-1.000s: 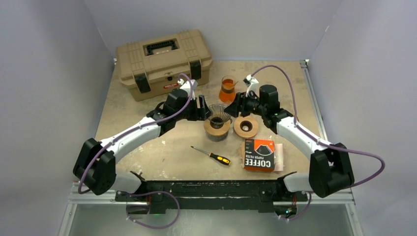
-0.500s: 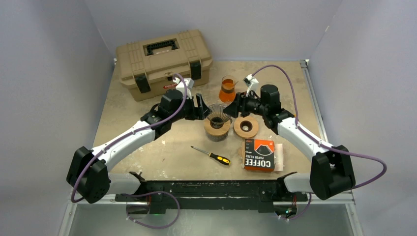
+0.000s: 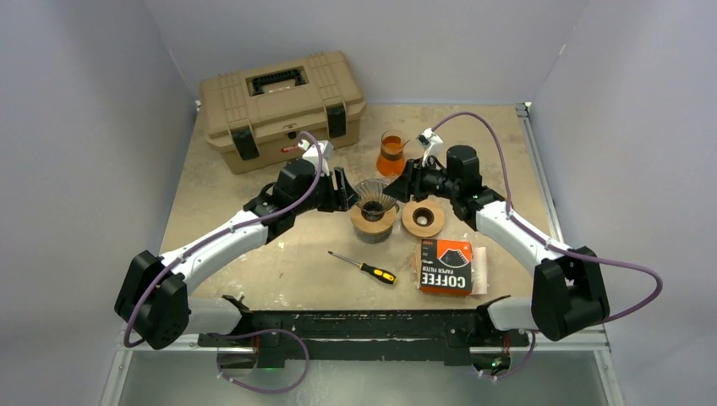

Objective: Place the coffee filter in the dripper
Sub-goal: Place the coffee dripper in the dripper holder.

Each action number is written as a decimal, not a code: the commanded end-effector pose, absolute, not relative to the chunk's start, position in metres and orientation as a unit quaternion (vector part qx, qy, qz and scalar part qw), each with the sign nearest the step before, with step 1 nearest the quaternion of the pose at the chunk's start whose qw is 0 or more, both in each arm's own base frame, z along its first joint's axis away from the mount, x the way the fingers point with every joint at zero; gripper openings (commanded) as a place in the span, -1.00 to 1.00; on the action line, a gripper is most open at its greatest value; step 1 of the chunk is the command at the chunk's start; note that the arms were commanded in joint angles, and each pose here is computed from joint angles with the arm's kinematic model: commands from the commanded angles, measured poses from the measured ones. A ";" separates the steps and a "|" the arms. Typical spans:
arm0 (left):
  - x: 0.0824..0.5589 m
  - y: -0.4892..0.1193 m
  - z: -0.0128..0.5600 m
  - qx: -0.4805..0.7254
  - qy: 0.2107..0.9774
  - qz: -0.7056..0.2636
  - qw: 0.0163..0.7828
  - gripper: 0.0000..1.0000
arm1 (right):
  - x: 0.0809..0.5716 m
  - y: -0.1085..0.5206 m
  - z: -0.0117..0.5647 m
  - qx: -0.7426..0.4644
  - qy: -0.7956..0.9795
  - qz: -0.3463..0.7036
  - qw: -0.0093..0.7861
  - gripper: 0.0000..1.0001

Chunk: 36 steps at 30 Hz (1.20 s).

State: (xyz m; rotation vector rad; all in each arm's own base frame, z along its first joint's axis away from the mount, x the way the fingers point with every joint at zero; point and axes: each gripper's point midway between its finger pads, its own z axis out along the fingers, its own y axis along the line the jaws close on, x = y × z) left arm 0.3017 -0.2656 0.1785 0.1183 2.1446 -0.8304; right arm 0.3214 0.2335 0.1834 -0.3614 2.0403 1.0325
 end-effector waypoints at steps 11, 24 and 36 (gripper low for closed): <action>0.300 -0.261 0.187 0.027 0.834 -0.350 0.426 0.15 | 0.322 0.227 0.183 -0.150 0.806 0.390 0.420 -0.02; 0.299 -0.265 0.201 0.036 0.821 -0.365 0.437 0.26 | 0.322 0.228 0.193 -0.155 0.798 0.395 0.428 0.07; 0.298 -0.265 0.184 0.035 0.832 -0.358 0.422 0.16 | 0.320 0.227 0.190 -0.151 0.800 0.395 0.425 0.01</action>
